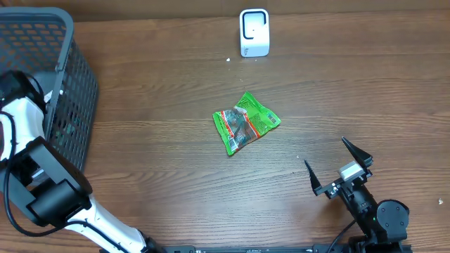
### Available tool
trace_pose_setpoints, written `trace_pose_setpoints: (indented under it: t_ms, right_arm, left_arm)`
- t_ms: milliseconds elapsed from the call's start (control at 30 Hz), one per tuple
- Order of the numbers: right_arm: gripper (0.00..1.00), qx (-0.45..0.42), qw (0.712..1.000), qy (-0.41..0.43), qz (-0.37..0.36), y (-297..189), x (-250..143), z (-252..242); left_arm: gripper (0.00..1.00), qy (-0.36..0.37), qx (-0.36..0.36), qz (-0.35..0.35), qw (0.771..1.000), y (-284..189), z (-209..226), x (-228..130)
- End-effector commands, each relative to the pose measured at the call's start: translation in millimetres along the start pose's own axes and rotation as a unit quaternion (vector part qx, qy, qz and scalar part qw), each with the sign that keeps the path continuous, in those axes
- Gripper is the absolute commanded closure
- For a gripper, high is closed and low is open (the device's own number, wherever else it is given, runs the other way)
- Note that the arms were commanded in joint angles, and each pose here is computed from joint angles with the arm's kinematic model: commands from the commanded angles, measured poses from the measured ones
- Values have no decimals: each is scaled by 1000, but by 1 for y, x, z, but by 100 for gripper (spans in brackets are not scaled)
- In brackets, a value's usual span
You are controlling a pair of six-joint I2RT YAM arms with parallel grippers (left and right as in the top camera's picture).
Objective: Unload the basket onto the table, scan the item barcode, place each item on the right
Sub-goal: 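Return the left gripper to the basket and grasp the light-blue packet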
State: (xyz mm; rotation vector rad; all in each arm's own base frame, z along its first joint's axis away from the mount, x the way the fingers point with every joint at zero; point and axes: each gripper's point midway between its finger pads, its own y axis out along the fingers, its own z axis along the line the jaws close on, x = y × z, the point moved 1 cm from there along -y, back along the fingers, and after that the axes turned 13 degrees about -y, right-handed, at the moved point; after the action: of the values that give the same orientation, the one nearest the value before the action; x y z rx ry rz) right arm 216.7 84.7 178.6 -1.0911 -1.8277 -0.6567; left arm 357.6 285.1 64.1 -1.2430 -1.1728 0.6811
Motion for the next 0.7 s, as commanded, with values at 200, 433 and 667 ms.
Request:
trace_pose_setpoints:
  t_ms: [200,433,667]
  right_arm:
    - [0,-1,1000,5,-1,0,-2,1]
    - [0,-1,1000,5,-1,0,-2,1]
    - [0,-1,1000,5,-1,0,-2,1]
  left_arm:
    - [0,-1,17,-22,1000,24,10,-5]
    - [4,-3,28,-13,999,34,18,-16]
    - [12,-1,54,33,998,60,33,-47]
